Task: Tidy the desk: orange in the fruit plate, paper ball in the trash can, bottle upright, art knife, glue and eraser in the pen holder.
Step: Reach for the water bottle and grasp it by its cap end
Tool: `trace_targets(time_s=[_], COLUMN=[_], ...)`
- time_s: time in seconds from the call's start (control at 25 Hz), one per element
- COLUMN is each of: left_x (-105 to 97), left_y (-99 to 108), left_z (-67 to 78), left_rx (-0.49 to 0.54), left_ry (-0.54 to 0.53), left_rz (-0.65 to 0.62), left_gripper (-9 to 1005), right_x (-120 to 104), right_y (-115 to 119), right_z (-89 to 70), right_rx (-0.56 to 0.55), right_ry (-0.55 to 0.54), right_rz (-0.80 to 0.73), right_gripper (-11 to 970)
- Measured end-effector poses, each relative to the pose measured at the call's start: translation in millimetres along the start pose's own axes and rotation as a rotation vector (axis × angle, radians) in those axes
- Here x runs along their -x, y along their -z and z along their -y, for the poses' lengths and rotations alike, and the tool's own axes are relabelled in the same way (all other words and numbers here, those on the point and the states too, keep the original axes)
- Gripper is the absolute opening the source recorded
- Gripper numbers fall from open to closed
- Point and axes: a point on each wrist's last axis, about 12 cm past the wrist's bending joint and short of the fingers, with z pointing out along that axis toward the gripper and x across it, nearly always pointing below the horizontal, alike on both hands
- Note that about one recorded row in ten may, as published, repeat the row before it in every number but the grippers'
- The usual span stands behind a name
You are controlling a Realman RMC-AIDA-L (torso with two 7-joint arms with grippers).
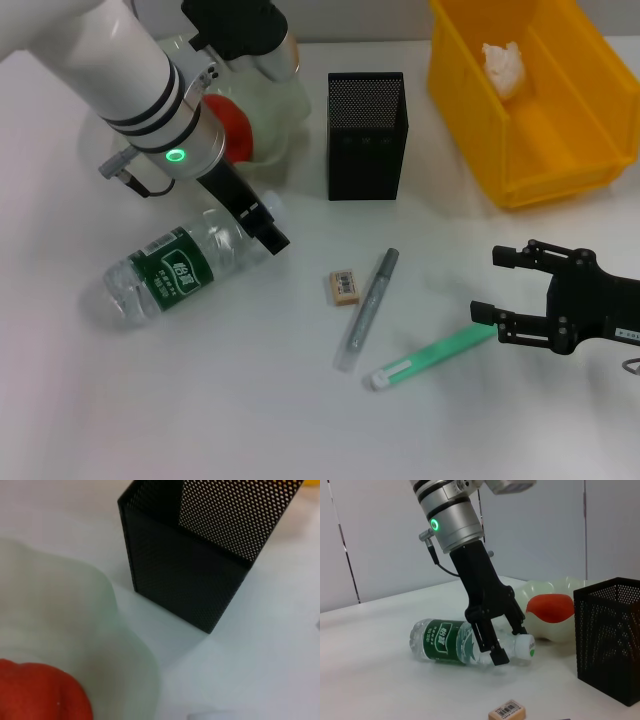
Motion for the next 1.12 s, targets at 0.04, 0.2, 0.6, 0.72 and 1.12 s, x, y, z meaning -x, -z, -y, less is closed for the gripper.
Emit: trace_targets(time_s=[0.04,0.2,0.6,0.72,1.12], left_x=[-0.9,-3.3,-5.0,-4.1,-2.6], left_y=[-1.1,-3.1,-5.8,-5.8,-5.3], left_z=[0.0,1.3,2.1,3.0,5.4], left_rx=[0.000,-0.007,-0.017,-0.025,-0.046], left_ry=[0.001,0.003,0.000,0.004,0.000], left_rz=[-0.003,-0.006,0.001,0.009,0.025], left_gripper=[820,819,781,668,448], right_x=[0.0,0.2,0.3,0.2,0.0], right_y=[0.0,-0.1,1.0,1.2,1.4], right_z=[0.0,0.1,-0.4,-0.6,-0.9], right_rx=[0.000,0.000,-0.001,-0.001,0.000], right_ry=[0.000,0.002,0.008,0.008,0.009], right_rz=[0.000,0.001,0.008,0.008,0.009], right_gripper=[782,782,783,783,783])
